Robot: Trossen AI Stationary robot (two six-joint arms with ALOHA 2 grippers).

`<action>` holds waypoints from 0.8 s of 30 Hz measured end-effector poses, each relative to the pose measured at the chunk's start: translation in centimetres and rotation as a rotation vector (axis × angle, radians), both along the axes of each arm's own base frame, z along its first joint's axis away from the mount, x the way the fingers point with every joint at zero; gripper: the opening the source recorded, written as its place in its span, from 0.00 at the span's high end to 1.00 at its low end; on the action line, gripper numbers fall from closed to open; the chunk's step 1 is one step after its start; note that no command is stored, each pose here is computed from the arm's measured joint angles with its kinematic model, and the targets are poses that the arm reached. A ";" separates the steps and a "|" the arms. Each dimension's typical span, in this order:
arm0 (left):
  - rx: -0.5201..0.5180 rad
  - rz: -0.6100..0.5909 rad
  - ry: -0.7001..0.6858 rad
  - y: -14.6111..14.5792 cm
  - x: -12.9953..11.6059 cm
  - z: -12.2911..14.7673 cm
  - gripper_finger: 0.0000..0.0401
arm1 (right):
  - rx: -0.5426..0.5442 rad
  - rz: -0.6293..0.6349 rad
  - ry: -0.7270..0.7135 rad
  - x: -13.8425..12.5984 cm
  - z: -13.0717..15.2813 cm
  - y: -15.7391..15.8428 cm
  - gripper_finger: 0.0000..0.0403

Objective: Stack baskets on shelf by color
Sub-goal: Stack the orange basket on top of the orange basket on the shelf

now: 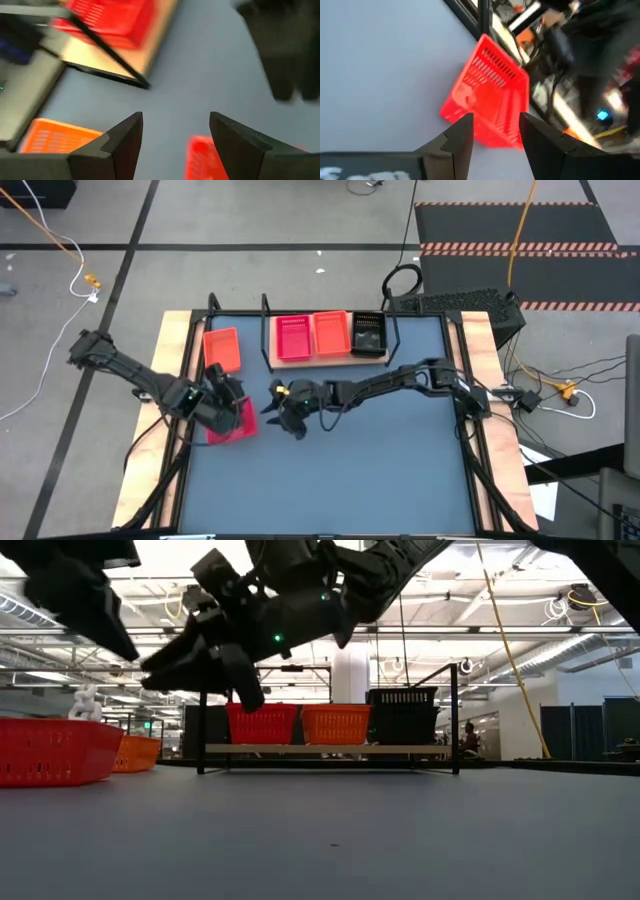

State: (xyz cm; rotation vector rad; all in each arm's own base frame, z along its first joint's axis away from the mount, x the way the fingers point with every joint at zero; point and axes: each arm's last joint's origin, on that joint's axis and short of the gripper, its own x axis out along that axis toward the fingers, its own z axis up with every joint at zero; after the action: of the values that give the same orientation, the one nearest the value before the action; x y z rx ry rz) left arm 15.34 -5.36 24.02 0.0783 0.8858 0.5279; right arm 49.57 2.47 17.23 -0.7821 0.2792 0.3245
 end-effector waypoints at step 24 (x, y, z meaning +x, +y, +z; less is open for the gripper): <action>0.153 0.477 -0.078 6.4 0.6 0.1 0.42 | 0.210 -0.396 -0.014 1.1 0.8 -2.3 0.61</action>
State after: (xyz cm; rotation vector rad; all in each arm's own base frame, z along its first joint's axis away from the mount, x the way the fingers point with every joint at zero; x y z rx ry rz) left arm 15.97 1.01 24.13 -0.0167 0.7871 1.0374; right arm 50.70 0.19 18.02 -0.5072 0.3729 -0.0253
